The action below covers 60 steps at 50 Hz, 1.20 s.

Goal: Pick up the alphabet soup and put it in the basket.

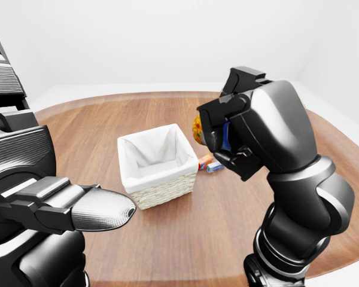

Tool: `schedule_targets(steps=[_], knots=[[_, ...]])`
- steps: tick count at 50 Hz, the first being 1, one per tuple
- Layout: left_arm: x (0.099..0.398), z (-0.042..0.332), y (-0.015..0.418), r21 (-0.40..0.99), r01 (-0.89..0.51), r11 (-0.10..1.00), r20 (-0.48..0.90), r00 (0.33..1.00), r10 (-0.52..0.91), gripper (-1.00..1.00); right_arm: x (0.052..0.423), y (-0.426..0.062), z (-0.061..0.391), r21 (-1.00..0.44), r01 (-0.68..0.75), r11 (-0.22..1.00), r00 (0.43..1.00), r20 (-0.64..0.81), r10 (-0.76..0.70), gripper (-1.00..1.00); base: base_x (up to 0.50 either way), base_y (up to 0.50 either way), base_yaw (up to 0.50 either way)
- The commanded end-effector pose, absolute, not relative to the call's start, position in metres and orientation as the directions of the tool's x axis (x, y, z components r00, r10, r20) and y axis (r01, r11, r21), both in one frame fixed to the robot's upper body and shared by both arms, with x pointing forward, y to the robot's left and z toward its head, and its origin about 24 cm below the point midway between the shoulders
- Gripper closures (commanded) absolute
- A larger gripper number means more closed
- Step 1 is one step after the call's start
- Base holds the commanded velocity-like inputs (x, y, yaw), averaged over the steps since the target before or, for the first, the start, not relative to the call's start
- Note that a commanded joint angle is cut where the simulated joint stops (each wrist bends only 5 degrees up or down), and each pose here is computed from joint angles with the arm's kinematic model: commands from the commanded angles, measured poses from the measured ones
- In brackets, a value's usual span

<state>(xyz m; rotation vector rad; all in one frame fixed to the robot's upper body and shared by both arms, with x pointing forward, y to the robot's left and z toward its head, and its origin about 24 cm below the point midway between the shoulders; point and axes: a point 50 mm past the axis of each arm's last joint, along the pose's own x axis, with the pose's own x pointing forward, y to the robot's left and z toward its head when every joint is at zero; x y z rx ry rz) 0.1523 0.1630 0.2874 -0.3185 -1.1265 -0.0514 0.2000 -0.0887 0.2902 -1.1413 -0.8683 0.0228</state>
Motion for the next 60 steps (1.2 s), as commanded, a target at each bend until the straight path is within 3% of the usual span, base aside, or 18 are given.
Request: schedule_targets(steps=[1, 8, 21, 24, 36, 48, 60], knots=[[0.152, 0.288, 0.163, -0.223, 0.200, 0.954, 0.895, 0.429, 0.119, -1.00, 0.188, -0.082, 0.330, -0.693, 0.570, 0.441, 0.561, 0.721, 0.407, 0.94, 0.00, 0.00, 0.00], [0.152, 0.288, 0.162, -0.223, 0.203, 0.954, 0.896, 0.429, 0.118, -1.00, 0.190, -0.074, 0.330, -0.706, 0.536, 0.463, 0.557, 0.708, 0.434, 0.95, 0.00, 0.00, 0.00], [0.152, 0.287, 0.161, -0.220, 0.203, 0.954, 0.894, 0.434, 0.113, -1.00, 0.201, -0.067, 0.317, -0.755, 0.442, 0.484, 0.607, 0.649, 0.458, 0.94, 0.00, 0.00, 0.00], [0.152, 0.287, 0.161, -0.218, 0.203, 0.955, 0.894, 0.433, 0.112, -1.00, 0.218, -0.061, 0.306, -0.802, 0.336, 0.494, 0.646, 0.578, 0.499, 0.95, 0.00, 0.00, 0.00], [0.152, 0.287, 0.161, -0.205, 0.198, 0.958, 0.901, 0.422, 0.105, -1.00, 0.272, -0.029, 0.298, -0.893, 0.090, 0.442, 0.681, 0.379, 0.627, 0.94, 0.00, 0.00, 0.00], [0.152, 0.288, 0.159, -0.201, 0.203, 0.958, 0.903, 0.416, 0.101, -1.00, 0.303, -0.004, 0.321, -0.901, 0.067, 0.428, 0.674, 0.357, 0.647, 0.92, 0.00, 0.00, 0.00], [0.152, 0.287, 0.157, -0.185, 0.199, 0.962, 0.906, 0.413, 0.089, -1.00, 0.338, 0.004, 0.286, -0.902, -0.031, 0.431, 0.756, 0.261, 0.600, 0.92, 0.00, 0.00, 0.00]])
